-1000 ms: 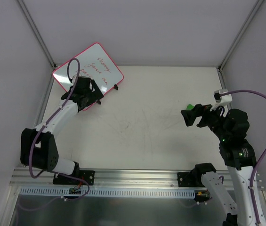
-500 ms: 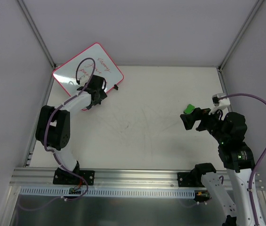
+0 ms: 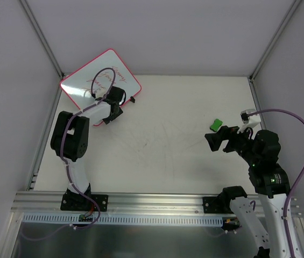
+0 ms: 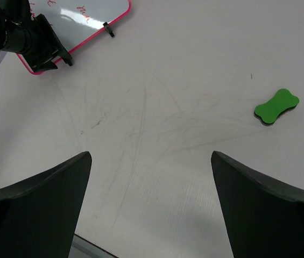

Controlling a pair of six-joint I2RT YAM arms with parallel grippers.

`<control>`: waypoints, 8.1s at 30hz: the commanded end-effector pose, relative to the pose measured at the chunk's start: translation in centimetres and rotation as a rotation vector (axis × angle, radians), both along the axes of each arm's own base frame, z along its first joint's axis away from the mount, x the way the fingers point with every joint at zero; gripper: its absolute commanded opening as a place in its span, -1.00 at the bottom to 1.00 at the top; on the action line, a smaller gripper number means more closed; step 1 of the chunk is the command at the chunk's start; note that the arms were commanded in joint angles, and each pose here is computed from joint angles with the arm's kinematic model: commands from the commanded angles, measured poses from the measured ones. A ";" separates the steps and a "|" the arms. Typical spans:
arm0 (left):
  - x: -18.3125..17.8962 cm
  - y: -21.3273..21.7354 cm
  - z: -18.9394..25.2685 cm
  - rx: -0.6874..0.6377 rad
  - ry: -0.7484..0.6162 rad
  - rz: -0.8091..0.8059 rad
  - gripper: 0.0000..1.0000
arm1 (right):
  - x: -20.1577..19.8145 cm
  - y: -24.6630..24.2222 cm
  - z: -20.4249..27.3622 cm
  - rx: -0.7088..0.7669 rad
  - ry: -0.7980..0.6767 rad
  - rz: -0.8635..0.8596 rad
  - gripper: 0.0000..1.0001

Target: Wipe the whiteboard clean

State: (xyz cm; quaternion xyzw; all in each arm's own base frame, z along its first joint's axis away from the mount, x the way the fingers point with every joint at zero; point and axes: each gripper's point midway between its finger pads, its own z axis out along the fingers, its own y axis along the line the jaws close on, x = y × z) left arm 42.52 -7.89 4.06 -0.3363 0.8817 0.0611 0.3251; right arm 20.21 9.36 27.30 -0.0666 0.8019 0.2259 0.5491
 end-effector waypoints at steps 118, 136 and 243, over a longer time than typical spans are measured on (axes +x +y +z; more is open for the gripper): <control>-0.9 10.2 13.6 -0.591 -0.698 -1.039 0.24 | 1.5 5.5 -4.1 -0.051 0.103 0.404 0.98; 0.3 8.2 11.8 -0.618 -0.735 -1.000 0.14 | 1.7 5.6 -3.9 -0.042 0.111 0.396 0.98; -5.1 -3.0 29.7 -0.262 -1.416 -1.175 -1.00 | 10.1 -2.6 -7.3 -0.103 0.289 -0.322 0.96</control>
